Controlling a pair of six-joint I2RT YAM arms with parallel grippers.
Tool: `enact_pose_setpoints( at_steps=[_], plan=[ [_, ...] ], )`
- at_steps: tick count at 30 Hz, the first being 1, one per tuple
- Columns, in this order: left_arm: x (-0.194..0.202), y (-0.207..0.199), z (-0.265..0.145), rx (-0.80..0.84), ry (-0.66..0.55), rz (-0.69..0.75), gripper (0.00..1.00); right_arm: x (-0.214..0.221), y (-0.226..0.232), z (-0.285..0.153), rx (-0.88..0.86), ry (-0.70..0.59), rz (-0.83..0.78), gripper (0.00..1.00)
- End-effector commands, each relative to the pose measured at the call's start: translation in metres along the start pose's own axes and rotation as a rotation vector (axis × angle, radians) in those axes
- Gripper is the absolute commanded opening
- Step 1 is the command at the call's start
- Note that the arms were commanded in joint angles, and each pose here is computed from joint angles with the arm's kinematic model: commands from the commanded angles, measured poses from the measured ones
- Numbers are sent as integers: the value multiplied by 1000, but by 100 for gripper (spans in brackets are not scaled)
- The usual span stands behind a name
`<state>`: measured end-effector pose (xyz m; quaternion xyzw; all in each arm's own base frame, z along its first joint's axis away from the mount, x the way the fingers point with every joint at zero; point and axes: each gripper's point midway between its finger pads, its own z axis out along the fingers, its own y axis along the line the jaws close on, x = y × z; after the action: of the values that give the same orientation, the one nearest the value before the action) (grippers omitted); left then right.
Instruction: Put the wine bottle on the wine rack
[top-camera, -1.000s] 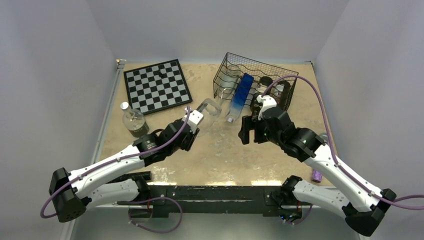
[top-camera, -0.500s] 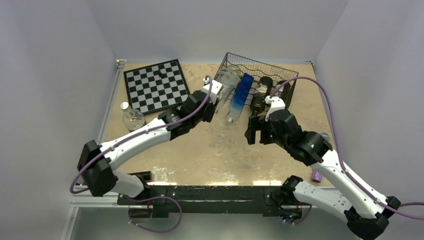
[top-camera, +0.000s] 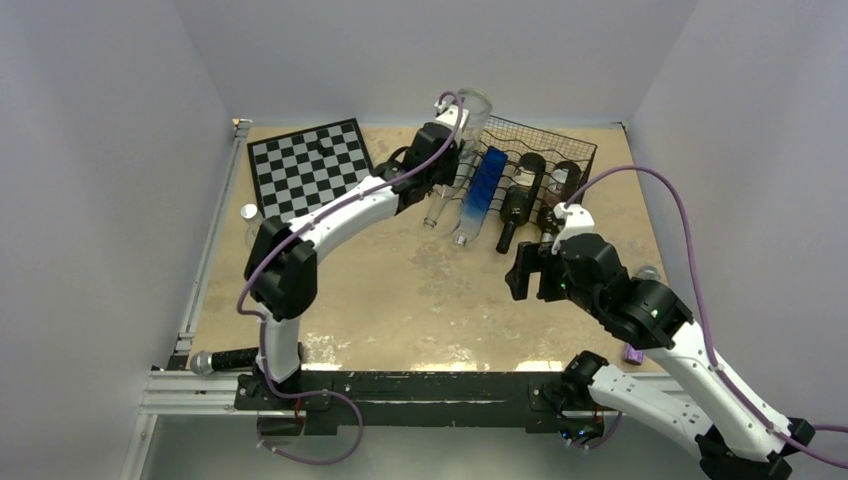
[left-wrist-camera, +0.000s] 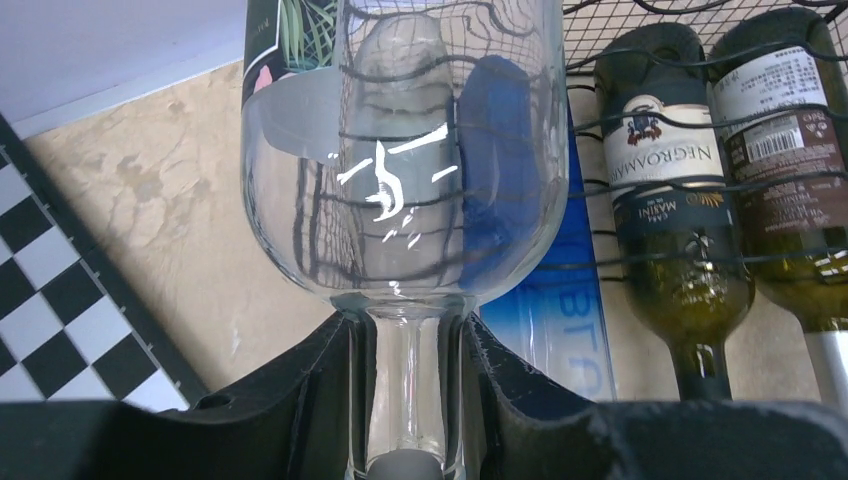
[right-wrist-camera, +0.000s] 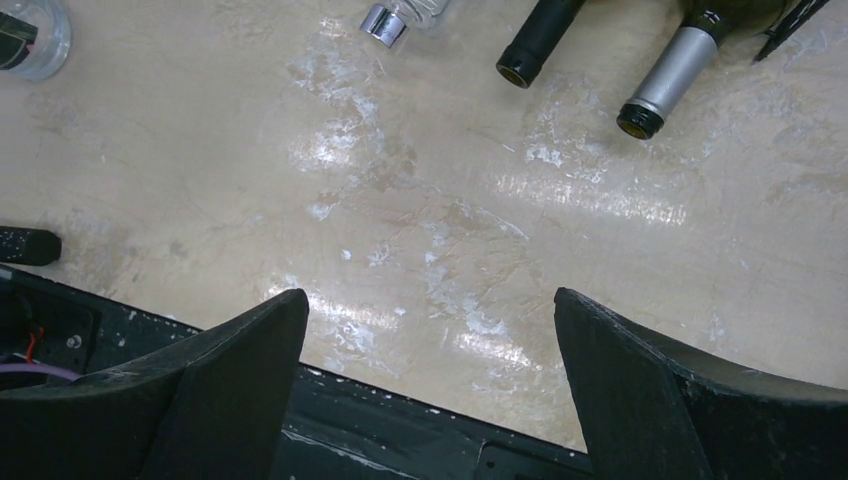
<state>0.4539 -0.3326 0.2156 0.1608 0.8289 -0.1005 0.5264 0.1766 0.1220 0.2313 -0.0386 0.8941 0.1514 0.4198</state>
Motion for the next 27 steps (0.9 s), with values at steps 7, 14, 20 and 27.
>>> enact_pose_setpoints(
  at_steps=[7, 14, 20, 27],
  plan=[
    [-113, -10, 25, 38, -343, -109, 0, 9, -9, -13, 19, -2, 89, 97],
    [-89, 3, 43, -6, -284, -101, 0, 22, -10, -9, 10, 16, 137, 97],
    [-70, 8, 56, 7, -203, -122, 7, 26, -12, -9, 18, 24, 147, 97],
    [-65, 12, 52, -3, -189, -108, 71, 28, -10, -7, 18, 42, 165, 96]
  ],
)
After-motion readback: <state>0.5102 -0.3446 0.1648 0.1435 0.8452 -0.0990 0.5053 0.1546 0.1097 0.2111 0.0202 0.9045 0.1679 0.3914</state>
